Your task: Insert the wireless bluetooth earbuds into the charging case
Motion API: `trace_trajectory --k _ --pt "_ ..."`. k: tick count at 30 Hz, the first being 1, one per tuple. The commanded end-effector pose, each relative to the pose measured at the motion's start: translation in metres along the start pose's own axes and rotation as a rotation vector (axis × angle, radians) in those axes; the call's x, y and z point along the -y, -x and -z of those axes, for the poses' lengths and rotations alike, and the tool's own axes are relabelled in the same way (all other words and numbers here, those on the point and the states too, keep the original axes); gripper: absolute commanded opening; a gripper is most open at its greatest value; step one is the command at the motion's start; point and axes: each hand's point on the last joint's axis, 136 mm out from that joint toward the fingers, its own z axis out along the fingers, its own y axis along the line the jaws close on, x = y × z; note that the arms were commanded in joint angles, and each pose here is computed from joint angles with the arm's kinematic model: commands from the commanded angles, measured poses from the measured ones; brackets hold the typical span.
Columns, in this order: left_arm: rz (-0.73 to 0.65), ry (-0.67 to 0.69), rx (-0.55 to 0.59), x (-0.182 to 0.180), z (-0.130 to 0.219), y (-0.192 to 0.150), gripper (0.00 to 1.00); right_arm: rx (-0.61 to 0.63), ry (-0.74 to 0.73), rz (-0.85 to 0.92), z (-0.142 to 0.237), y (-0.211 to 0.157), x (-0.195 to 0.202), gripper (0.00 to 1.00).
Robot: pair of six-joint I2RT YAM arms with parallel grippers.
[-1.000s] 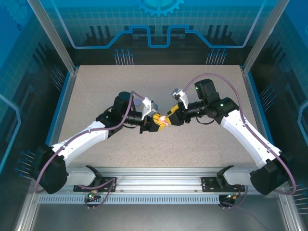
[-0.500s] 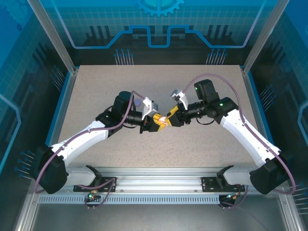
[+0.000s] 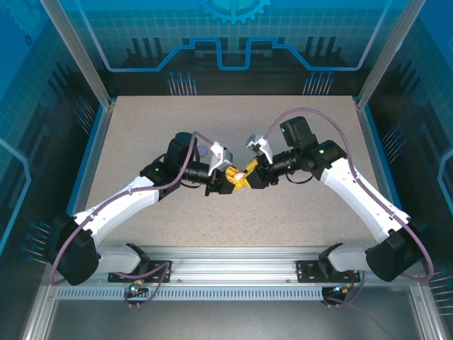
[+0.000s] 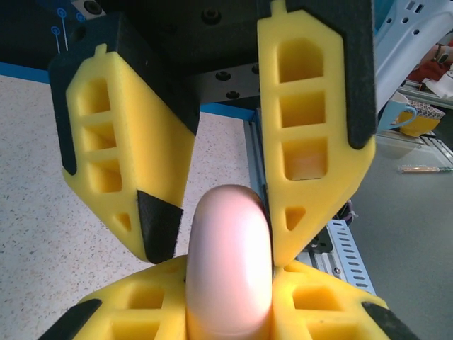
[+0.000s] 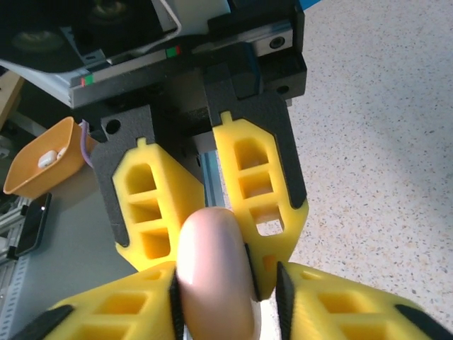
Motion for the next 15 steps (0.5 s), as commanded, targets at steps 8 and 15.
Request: trace_trajectory --k 8,15 --pt "-0.062 -0.027 0.04 0.011 -0.001 0.023 0.19 0.034 -0.044 0.012 0.007 0.008 0.005 0.12" --pt "-0.011 0.038 0.085 -0.005 -0.003 0.028 0.31 0.099 -0.037 -0.004 0.018 0.013 0.005 0.08"
